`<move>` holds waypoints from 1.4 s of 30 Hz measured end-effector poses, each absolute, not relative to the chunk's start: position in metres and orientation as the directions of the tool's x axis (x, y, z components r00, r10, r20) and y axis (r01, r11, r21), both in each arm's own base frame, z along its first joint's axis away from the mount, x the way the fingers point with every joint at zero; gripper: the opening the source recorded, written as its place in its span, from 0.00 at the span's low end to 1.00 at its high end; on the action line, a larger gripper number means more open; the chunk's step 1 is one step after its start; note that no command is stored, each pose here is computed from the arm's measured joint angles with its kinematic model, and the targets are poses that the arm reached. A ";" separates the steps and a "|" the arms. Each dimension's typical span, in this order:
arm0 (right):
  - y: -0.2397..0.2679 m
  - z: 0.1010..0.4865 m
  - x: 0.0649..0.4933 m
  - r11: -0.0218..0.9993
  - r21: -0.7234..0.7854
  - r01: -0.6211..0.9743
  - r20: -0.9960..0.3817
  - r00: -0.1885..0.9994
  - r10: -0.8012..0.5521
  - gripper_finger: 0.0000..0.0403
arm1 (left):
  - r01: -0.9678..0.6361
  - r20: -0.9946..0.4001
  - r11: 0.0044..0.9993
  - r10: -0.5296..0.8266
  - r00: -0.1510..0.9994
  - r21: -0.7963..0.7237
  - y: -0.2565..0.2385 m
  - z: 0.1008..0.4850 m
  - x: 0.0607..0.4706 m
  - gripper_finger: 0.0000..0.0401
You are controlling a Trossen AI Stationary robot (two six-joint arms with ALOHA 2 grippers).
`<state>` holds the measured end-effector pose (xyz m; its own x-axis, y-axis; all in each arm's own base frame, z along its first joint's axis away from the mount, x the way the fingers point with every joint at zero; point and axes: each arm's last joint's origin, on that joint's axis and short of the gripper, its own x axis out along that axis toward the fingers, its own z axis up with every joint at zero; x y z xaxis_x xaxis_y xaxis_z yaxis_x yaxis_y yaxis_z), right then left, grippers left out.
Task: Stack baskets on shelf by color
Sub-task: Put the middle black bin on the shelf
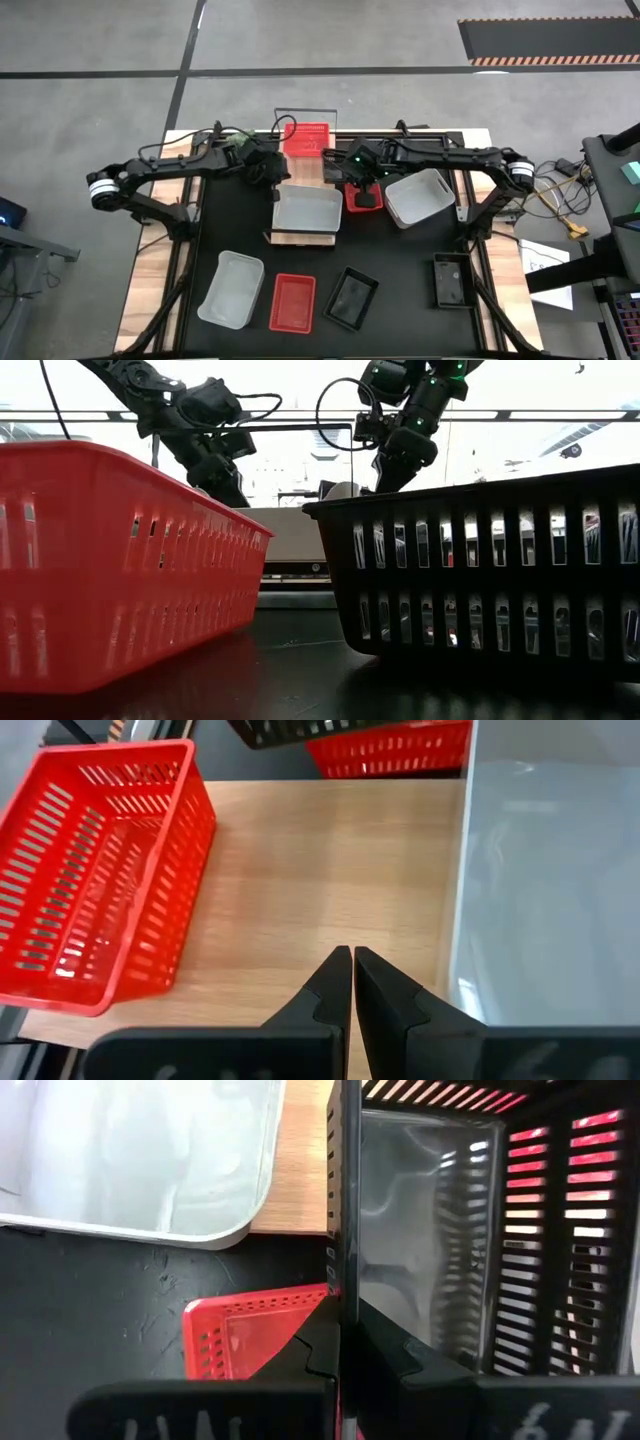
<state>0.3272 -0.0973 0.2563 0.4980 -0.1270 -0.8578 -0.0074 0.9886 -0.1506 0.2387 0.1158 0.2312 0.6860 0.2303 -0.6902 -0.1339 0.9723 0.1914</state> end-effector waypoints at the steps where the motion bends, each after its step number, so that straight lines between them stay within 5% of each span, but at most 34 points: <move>1: -0.098 0.255 0.329 0.989 -0.148 -0.009 -0.857 0.500 -0.124 0.02 | -0.141 -0.692 0.973 0.229 0.684 0.183 0.116 0.231 0.238 0.00; 24: -0.105 0.221 0.355 0.978 -0.192 -0.076 -0.848 0.515 -0.126 0.03 | -0.146 -0.679 0.973 0.229 0.697 0.177 0.106 0.243 0.221 0.00; 31: -0.108 0.224 0.363 0.974 -0.215 -0.078 -0.822 0.552 -0.137 0.15 | -0.157 -0.631 0.968 0.247 0.735 0.197 0.107 0.252 0.223 0.00; 42: -0.102 0.284 0.344 0.974 -0.218 -0.060 -0.818 0.556 -0.149 0.31 | -0.161 -0.612 0.966 0.254 0.749 0.205 0.107 0.255 0.223 0.00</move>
<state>0.3440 -0.1023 0.2839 0.5562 -0.1490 -0.8176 -0.0601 0.9740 -0.2184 0.2228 0.1072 0.2552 0.7491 0.2542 -0.6117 -0.1606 0.9656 0.2046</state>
